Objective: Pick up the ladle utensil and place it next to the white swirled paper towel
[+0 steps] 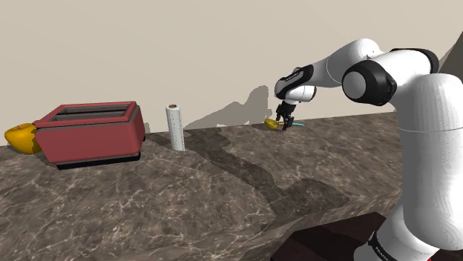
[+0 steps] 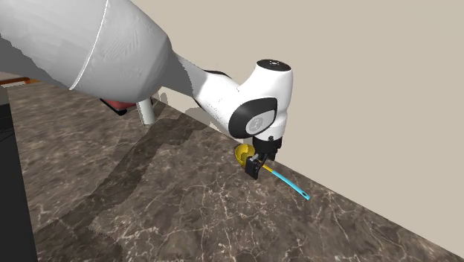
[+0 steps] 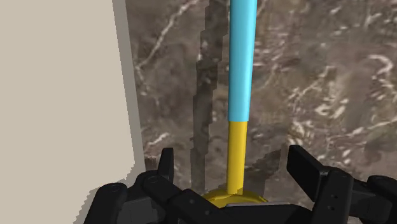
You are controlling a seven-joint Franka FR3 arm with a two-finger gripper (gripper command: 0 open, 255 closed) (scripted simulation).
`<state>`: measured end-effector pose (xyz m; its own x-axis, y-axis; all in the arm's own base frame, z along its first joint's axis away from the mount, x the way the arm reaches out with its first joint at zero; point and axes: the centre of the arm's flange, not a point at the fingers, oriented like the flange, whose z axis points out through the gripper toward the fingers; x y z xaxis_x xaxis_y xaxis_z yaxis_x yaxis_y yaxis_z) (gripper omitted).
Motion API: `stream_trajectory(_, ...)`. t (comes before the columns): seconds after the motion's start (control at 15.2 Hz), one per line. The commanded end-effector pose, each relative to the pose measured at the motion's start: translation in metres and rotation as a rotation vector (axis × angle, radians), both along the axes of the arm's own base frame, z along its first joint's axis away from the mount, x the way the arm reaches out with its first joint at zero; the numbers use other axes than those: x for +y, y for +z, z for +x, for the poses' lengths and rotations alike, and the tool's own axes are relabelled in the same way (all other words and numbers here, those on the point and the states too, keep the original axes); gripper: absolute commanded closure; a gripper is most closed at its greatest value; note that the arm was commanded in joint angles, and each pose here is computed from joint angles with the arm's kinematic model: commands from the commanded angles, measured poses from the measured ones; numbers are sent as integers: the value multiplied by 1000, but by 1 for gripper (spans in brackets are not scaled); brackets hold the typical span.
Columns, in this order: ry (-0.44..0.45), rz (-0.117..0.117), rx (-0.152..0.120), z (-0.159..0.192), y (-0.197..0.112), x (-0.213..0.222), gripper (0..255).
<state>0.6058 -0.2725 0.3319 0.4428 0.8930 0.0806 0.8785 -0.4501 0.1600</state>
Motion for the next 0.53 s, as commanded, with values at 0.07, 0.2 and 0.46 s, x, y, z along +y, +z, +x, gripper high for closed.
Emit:
stream_trajectory(0.07, 0, 0, 0, 0, 0, 0, 0)
stream_trajectory(0.2, 0, 0, 0, 0, 0, 0, 255)
stream_trajectory(0.46, 0, 0, 0, 0, 0, 0, 255)
